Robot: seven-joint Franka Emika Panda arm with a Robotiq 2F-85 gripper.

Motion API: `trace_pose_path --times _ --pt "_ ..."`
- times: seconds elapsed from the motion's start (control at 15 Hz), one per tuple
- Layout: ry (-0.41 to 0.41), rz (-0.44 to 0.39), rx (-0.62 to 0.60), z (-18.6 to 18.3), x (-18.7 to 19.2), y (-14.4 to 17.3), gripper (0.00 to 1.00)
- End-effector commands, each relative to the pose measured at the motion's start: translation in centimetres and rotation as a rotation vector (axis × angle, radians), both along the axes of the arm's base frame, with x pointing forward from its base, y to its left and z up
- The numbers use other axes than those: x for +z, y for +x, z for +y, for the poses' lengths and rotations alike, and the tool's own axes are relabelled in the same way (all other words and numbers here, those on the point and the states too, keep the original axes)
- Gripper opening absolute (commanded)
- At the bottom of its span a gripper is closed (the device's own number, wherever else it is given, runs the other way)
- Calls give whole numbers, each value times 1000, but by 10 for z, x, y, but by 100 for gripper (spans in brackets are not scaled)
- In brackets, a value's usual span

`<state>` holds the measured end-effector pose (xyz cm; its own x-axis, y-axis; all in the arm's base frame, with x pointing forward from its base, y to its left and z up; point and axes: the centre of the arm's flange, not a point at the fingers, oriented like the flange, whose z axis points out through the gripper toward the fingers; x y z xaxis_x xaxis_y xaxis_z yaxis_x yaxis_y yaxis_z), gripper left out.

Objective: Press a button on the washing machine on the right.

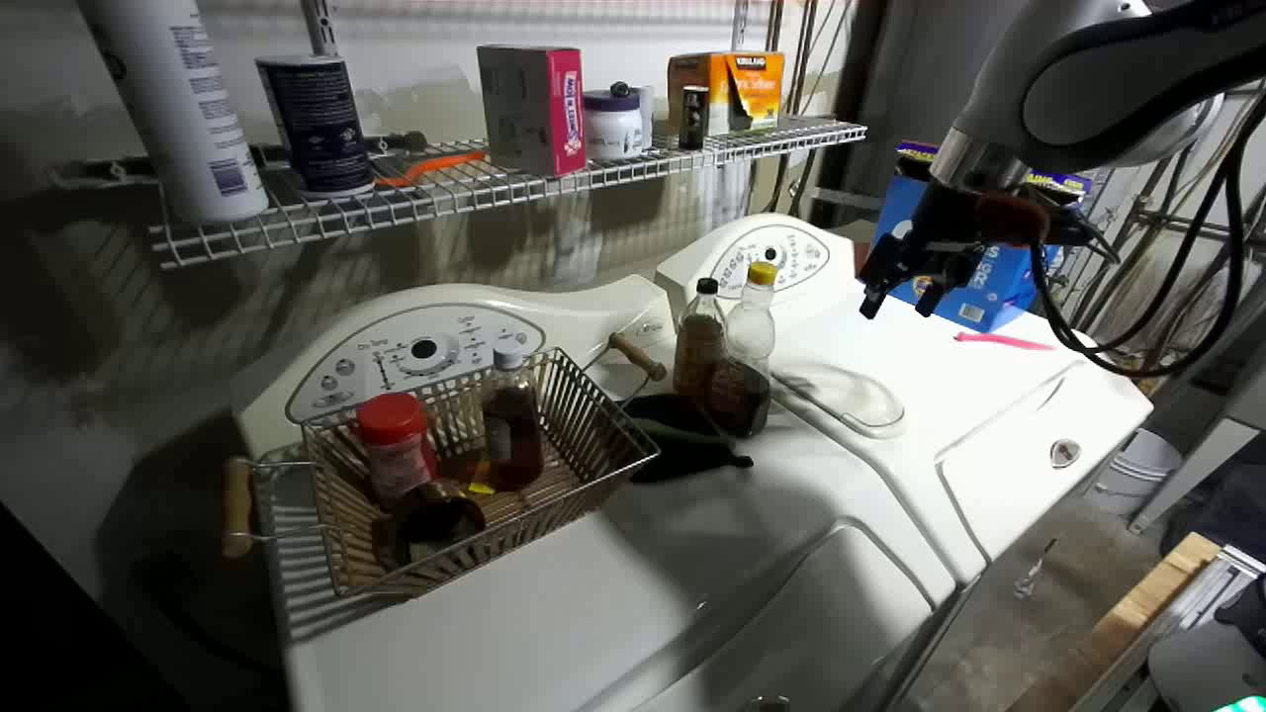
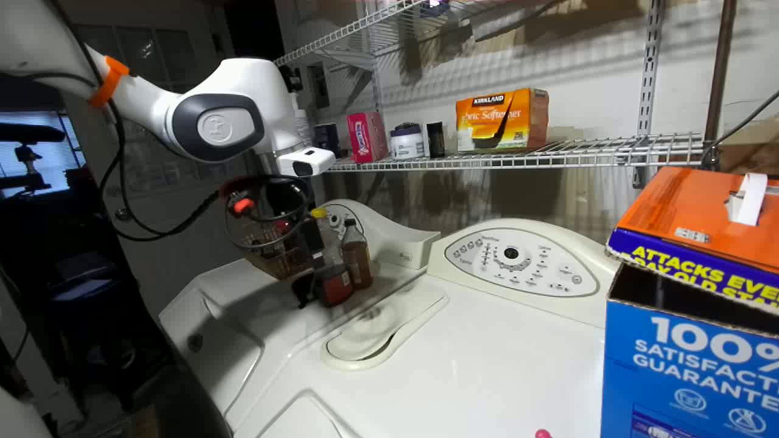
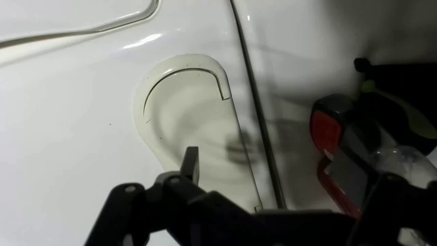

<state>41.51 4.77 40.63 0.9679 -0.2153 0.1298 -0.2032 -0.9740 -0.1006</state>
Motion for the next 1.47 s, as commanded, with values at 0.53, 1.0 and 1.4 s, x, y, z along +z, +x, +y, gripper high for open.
trace_pose_path --times 0.53,1.0,1.4 --pt "0 0 0 0 0 0 100" --pt "-139 -70 53 -80 34 78 100" --pt "-168 -129 187 -141 26 151 75"
